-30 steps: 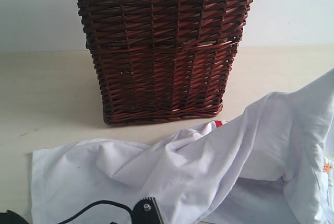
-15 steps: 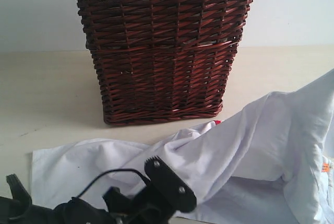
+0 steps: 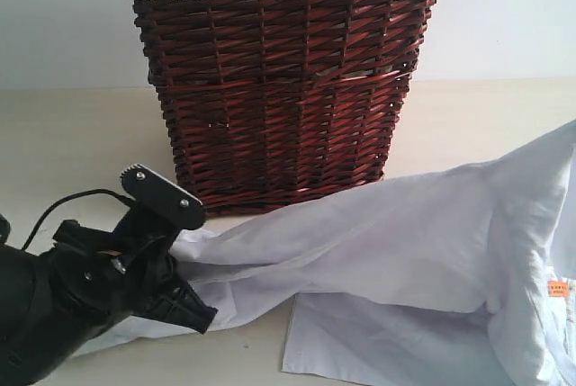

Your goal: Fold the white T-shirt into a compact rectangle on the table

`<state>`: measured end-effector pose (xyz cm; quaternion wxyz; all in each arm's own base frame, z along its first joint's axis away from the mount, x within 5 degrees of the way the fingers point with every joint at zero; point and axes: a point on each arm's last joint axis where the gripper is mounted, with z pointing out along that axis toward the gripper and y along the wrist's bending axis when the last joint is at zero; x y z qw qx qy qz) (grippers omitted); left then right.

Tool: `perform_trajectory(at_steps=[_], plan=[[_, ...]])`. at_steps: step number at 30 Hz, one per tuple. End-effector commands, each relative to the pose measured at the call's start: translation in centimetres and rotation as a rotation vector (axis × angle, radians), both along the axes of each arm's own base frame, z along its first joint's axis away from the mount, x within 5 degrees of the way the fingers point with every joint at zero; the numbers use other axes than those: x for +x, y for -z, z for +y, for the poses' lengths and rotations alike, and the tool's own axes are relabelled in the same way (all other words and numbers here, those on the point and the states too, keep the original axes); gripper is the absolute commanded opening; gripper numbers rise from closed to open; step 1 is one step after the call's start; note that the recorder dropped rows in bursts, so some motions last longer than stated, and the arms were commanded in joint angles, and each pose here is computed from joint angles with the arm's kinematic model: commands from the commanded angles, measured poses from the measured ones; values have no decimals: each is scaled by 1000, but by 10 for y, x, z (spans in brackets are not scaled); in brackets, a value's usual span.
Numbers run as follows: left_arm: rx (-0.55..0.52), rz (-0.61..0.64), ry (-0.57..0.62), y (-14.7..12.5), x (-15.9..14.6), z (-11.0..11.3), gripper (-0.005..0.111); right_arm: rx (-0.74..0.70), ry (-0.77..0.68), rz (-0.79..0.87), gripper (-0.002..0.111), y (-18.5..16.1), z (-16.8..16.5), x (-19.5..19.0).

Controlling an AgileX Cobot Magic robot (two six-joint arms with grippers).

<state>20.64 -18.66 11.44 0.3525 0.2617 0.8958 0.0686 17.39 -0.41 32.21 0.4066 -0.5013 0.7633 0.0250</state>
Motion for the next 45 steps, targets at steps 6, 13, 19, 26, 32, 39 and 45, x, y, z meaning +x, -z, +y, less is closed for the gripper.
perform_trajectory(at_steps=[6,13,19,26,32,39,45], plan=[[-152,-299,-169,-95,-2,30,0,-8,12,3,0,-3,-1,-2],[-414,122,137,-66,-45,8,0,-8,12,3,0,-3,-1,-2],[-395,130,1,-54,-37,9,26,-8,12,3,0,-3,-1,-2],[-329,143,-212,-23,-18,4,58,-8,12,3,0,-3,-1,-2],[-288,134,-221,-11,-3,-11,57,-8,12,3,0,-3,-1,-2],[-325,154,-179,-13,2,-21,46,-8,12,3,0,-3,-1,-2],[-420,207,-111,-27,-5,-28,36,-8,12,3,0,-3,-1,-2]])
